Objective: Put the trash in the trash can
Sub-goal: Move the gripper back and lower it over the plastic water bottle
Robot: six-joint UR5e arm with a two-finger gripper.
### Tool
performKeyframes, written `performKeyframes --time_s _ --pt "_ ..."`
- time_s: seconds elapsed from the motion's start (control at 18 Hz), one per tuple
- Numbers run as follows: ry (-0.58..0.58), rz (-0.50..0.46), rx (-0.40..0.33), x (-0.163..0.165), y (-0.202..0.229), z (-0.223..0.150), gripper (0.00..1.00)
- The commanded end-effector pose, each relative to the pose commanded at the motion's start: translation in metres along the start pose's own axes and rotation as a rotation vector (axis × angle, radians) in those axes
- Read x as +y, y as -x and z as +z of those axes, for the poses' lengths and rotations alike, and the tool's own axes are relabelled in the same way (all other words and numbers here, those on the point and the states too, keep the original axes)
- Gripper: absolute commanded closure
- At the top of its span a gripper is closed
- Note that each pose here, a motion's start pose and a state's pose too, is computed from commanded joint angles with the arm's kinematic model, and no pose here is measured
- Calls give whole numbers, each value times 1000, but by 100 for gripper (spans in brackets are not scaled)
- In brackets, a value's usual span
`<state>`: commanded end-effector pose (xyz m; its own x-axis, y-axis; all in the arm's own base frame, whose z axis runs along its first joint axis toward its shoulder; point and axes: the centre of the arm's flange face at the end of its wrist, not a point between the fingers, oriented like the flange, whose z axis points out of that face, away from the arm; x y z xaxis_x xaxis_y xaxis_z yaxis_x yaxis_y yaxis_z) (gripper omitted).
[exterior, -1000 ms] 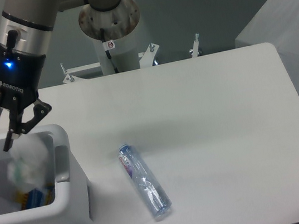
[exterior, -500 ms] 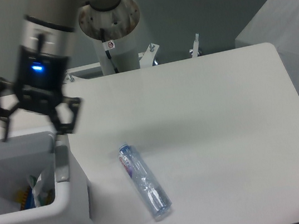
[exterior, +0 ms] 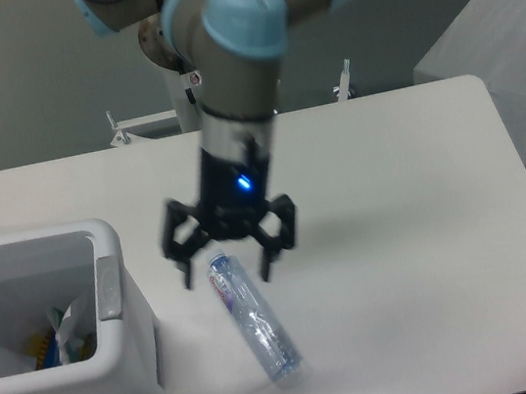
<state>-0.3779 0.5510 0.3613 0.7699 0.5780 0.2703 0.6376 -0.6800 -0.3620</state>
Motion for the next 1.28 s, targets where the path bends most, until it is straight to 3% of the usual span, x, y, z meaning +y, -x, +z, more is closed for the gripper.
performKeyframes --time_s 0.5,1.28 --pt "170 -32 -99 19 38 108 1" --pt "213 17 -97 5 26 171 1"
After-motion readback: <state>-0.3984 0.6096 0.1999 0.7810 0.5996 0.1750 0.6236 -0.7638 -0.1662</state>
